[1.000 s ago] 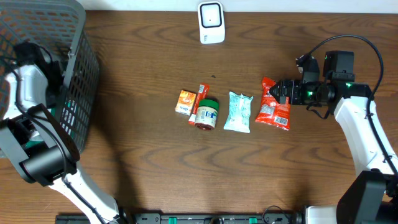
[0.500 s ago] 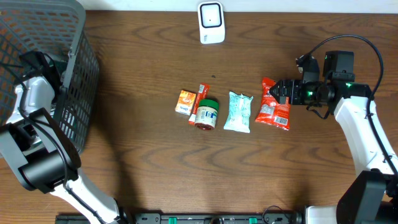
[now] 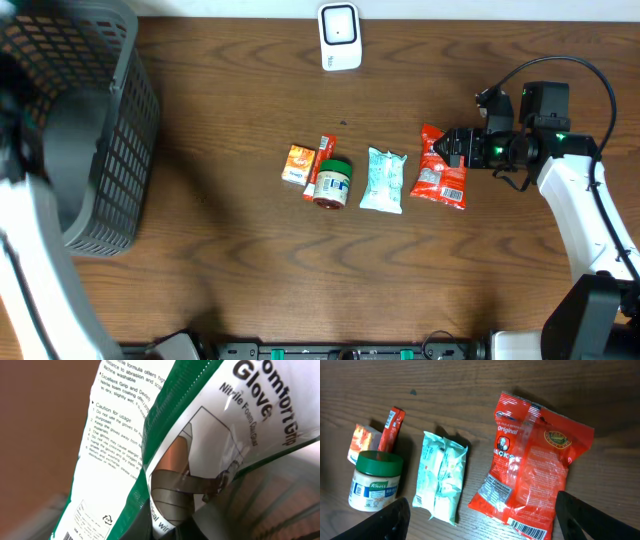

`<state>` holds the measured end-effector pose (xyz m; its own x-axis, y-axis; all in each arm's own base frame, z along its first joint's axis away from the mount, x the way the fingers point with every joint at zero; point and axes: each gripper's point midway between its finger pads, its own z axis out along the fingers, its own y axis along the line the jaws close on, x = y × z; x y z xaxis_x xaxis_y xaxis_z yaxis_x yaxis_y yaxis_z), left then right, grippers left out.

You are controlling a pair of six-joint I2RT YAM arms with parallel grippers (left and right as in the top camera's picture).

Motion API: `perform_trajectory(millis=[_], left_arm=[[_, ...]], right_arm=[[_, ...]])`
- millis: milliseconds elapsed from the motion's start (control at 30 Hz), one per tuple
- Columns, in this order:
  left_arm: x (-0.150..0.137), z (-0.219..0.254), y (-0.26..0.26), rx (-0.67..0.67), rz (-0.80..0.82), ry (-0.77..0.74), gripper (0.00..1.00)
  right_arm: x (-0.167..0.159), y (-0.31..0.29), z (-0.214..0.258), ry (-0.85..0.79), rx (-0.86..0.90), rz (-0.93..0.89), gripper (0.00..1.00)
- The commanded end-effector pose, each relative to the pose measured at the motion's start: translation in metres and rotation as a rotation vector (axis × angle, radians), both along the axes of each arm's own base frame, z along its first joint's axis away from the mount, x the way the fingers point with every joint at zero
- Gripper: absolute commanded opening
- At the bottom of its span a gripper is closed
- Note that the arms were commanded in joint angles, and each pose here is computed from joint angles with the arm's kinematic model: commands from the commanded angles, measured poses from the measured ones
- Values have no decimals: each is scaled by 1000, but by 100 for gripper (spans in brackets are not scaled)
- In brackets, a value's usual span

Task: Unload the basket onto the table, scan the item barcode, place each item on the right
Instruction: 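Lift the glove package out with the left gripper and lay it left of the box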

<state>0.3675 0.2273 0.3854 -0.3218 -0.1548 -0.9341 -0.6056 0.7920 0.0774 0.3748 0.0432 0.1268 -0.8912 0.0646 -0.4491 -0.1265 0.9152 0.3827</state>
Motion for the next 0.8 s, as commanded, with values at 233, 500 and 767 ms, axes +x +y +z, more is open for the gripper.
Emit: perform_trajectory(millis=[233, 500, 767], left_arm=[[-87, 85, -126, -84, -178, -262, 7], [-81, -7, -234, -362, -419, 71, 7], [-34, -145, -307, -412, -431, 544, 7]], right_arm=[[-2, 2, -6, 16, -1, 8, 87], [-4, 3, -6, 24, 0, 7, 88], [-5, 3, -8, 31, 0, 7, 88]])
